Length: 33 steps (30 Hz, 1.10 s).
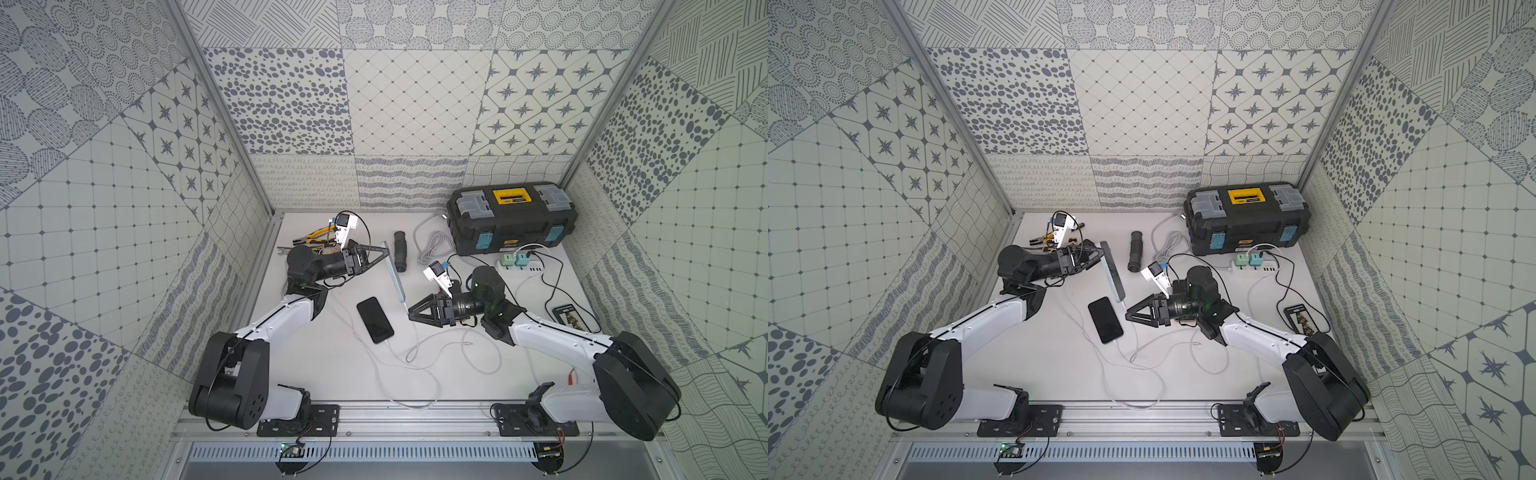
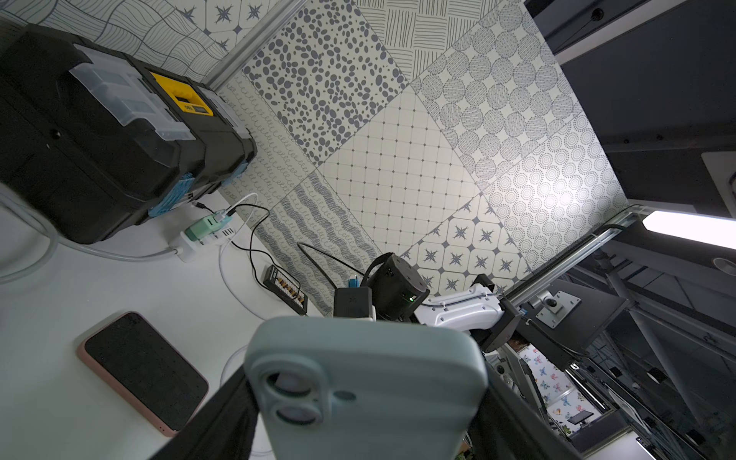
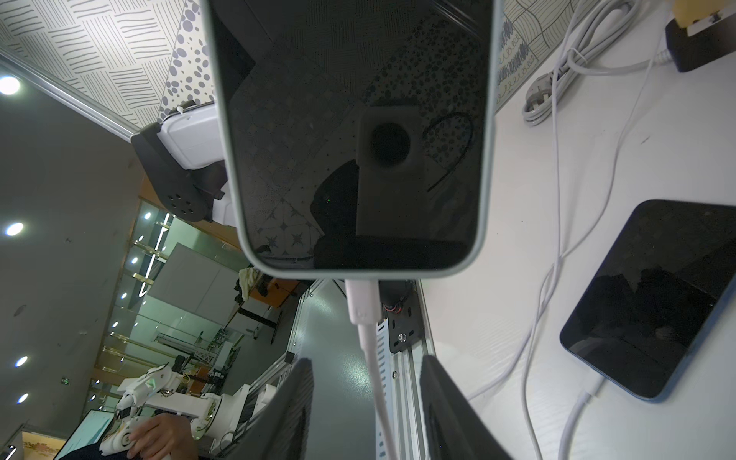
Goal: Unplug the charging cable from the phone
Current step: Remove the charging cable from the phone.
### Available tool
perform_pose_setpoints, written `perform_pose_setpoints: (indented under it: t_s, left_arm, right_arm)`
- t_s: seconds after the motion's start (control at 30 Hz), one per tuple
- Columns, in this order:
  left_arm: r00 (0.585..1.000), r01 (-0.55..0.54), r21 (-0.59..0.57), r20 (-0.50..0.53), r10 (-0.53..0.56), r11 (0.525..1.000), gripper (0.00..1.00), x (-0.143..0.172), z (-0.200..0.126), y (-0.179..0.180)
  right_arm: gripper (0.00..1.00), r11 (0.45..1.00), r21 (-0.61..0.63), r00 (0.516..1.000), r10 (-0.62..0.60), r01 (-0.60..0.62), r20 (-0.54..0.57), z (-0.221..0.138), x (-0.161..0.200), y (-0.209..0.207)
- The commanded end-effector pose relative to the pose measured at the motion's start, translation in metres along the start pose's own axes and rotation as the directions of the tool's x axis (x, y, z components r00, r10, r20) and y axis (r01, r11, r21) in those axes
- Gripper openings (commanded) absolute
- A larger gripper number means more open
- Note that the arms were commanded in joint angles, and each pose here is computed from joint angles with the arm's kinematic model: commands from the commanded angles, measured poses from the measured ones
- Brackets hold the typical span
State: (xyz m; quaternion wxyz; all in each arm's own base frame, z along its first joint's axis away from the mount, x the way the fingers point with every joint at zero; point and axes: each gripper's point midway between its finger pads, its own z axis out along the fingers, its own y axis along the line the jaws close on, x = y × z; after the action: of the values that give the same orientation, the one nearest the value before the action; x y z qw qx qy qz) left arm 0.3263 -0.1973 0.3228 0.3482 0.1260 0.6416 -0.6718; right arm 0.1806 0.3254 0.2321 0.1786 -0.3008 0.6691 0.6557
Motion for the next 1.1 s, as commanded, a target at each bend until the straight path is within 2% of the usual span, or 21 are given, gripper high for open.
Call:
perform_pose_setpoints:
  t_s: [0.0, 0.17, 0.33, 0.57, 0.73, 1.07]
  left_arm:
    - [0.995, -0.092, 0.032, 0.046, 0.090, 0.995, 0.00, -0.015, -0.001, -0.018]
    - [0.995, -0.089, 0.030, 0.050, 0.087, 0.996, 0.00, -0.017, -0.001, -0.018]
    - [0.995, -0.088, 0.029, 0.052, 0.087, 0.996, 0.00, -0.017, -0.001, -0.017]
    - [0.995, -0.086, 0.025, 0.059, 0.084, 0.996, 0.00, -0.018, -0.002, -0.017]
    - [0.994, -0.088, 0.024, 0.064, 0.086, 0.996, 0.00, -0.020, -0.003, -0.017]
    - [0.994, -0.091, 0.021, 0.067, 0.089, 0.996, 0.00, -0.022, -0.004, -0.016]
  right_arm:
    - [0.33, 0.998, -0.025, 0.999, -0.054, 0.054, 0.000, 0.000, 0.003, 0.005]
    - [0.17, 0.999, -0.022, 0.999, -0.047, 0.047, -0.005, 0.001, 0.006, 0.002]
    - [0.10, 0.999, -0.022, 0.999, -0.043, 0.043, -0.006, 0.001, 0.006, 0.001]
    - [0.06, 0.999, -0.020, 0.999, -0.043, 0.043, -0.008, 0.001, 0.008, 0.001]
    - [0.00, 0.999, -0.010, 0.999, -0.040, 0.040, -0.009, 0.000, 0.011, -0.001]
    - [0.00, 0.999, -0.003, 0.999, -0.039, 0.039, -0.010, -0.002, 0.016, -0.002]
